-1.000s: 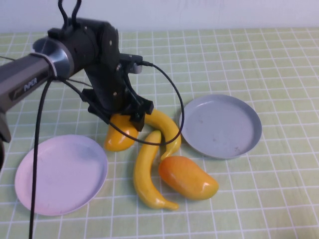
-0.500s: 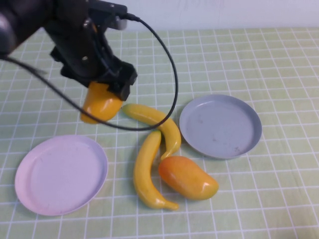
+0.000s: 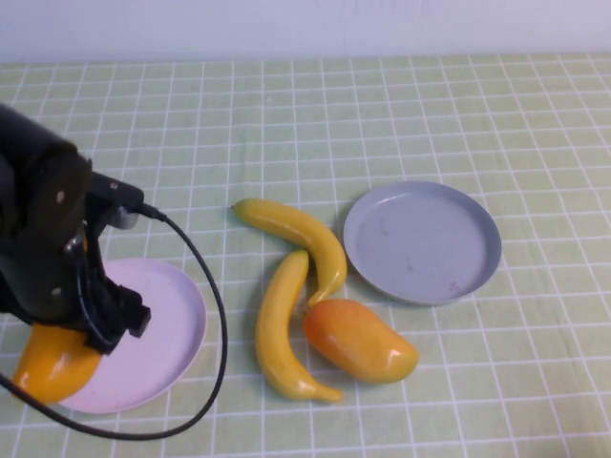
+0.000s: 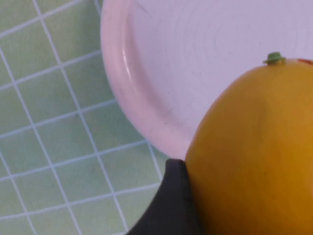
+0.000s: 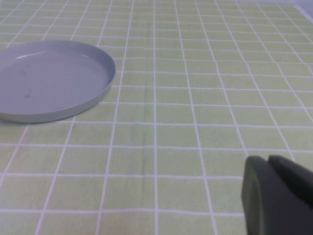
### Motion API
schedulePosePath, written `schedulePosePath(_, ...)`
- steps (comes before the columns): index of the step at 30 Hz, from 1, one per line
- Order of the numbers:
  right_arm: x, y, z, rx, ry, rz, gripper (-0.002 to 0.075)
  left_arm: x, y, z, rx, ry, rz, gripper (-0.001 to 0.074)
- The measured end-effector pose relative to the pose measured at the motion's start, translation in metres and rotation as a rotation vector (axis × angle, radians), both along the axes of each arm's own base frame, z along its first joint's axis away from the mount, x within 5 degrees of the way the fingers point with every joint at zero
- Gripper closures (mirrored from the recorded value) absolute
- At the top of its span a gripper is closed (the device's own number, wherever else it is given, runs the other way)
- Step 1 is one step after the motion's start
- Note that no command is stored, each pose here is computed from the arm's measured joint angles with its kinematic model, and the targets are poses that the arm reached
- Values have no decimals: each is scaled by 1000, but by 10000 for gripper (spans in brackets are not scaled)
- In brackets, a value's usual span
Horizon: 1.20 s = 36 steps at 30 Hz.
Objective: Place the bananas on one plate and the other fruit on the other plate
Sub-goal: Put one type of fruit in the left plate
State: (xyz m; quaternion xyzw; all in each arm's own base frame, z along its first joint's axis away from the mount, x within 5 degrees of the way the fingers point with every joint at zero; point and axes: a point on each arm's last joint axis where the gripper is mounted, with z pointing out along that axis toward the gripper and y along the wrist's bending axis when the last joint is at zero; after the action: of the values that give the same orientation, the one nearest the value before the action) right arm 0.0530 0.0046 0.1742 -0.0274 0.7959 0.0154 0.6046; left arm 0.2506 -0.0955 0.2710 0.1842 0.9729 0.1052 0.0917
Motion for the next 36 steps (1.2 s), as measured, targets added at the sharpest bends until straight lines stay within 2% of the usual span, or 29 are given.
schedulePosePath(3,0,0,0,0,0,0,743,4,8,-20,-17,-14,26,181)
schedulePosePath(12,0,0,0,0,0,0,743,34,38,-46,-132,-13,138,181)
schedulePosePath(22,0,0,0,0,0,0,743,46,37,-67,-149,-3,95,180)
schedulePosePath(27,0,0,0,0,0,0,743,50,36,-66,-155,-43,81,75)
schedulePosePath(36,0,0,0,0,0,0,743,51,36,-61,-154,-32,106,67)
